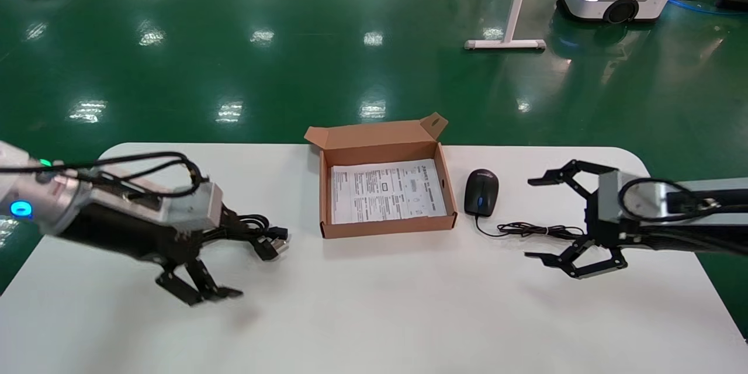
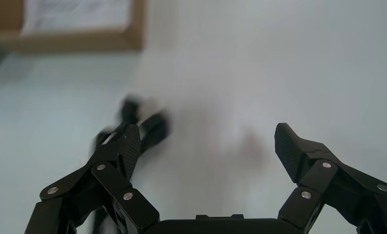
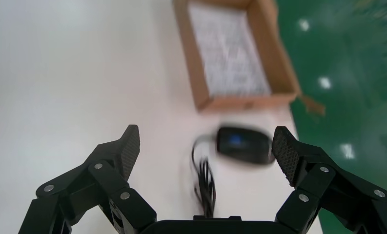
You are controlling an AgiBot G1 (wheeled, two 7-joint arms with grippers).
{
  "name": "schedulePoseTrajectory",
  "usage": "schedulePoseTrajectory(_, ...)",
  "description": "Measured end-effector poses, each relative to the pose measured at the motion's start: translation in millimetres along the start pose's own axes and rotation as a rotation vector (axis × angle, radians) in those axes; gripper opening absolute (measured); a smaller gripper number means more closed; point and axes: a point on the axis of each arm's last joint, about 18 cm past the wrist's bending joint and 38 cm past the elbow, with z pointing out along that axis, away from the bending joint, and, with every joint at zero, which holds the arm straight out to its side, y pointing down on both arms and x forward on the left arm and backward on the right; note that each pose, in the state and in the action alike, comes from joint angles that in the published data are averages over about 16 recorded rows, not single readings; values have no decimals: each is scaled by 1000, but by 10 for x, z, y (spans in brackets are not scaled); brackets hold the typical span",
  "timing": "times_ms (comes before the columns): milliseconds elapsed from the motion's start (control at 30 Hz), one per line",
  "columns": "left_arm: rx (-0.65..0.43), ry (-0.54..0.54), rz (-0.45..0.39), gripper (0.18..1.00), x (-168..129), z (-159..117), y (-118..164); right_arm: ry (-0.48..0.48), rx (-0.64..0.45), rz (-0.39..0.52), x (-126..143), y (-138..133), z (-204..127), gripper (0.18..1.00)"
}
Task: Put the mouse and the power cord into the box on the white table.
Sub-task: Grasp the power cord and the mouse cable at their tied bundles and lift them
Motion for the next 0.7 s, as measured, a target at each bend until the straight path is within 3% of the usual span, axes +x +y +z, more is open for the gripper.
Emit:
schedulePoseTrajectory(333,-107,-74,-1,1000,-373,25,198,-53,-182,-129,159,308,223,1001)
schedulePoseTrajectory(700,-142,-132,-14,1000,-502,219,407,-55,-290,-159,201,540,387,1001)
